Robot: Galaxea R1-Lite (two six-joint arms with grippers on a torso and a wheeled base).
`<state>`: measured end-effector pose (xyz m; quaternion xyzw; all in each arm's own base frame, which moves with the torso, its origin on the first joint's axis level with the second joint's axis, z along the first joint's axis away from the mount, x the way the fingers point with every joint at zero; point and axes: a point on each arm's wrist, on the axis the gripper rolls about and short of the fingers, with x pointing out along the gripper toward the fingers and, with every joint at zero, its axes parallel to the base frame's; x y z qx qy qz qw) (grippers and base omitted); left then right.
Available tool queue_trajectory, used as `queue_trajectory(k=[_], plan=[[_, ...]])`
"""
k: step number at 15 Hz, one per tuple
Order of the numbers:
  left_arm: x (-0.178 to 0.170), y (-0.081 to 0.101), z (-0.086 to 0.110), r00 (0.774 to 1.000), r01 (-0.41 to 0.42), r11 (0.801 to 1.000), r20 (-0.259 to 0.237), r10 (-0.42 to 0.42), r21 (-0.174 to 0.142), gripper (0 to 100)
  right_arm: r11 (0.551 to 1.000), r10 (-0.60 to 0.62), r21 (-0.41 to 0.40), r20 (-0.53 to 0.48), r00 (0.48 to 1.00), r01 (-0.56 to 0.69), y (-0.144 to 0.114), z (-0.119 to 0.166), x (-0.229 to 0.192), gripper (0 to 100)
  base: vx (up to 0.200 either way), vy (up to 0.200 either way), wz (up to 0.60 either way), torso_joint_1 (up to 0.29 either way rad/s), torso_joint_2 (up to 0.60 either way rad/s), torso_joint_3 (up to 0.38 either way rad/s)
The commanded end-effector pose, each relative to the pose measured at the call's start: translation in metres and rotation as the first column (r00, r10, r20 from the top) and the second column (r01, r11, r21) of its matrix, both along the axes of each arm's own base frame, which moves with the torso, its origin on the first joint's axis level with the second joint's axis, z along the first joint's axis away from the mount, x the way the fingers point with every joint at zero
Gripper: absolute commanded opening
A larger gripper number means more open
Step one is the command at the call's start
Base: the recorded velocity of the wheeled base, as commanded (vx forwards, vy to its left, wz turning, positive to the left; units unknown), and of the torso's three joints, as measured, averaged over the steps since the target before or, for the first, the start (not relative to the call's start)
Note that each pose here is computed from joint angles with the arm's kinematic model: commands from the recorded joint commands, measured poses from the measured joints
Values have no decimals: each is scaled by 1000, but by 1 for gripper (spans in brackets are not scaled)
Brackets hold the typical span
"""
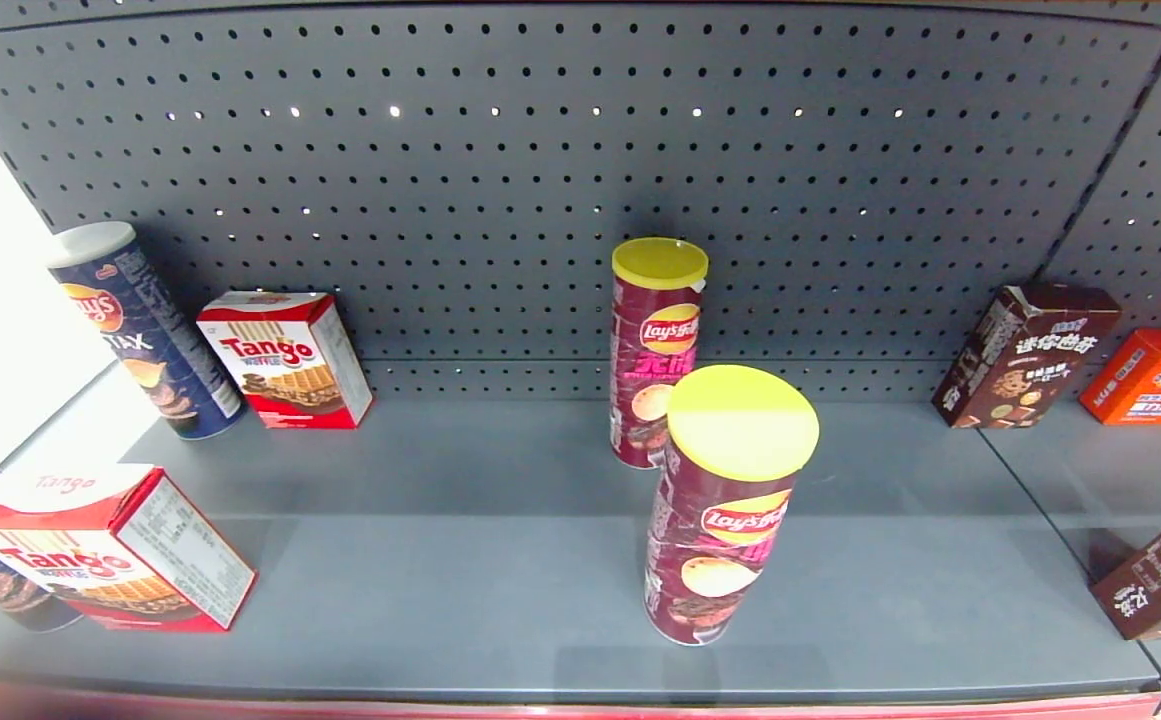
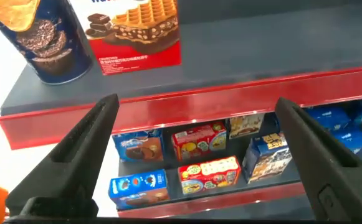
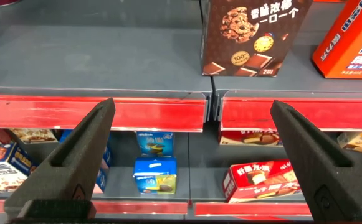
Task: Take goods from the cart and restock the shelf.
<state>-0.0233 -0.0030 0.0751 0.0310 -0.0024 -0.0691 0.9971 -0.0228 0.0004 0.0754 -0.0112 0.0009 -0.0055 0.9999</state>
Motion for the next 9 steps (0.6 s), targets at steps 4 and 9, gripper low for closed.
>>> queue_trajectory(k=[4, 9], plan=[[0, 0, 0, 1000, 3, 1000, -3, -3, 7, 100, 1000, 5, -10, 6, 1000, -5, 0, 3, 0, 100, 0, 0, 0, 0, 0, 0], [0, 0, 0, 1000, 7, 1000, -3, -7, 5, 100, 986, 162, 28, 2, 987, -162, 4, 162, 57, 100, 0, 0, 0, 0, 0, 0]])
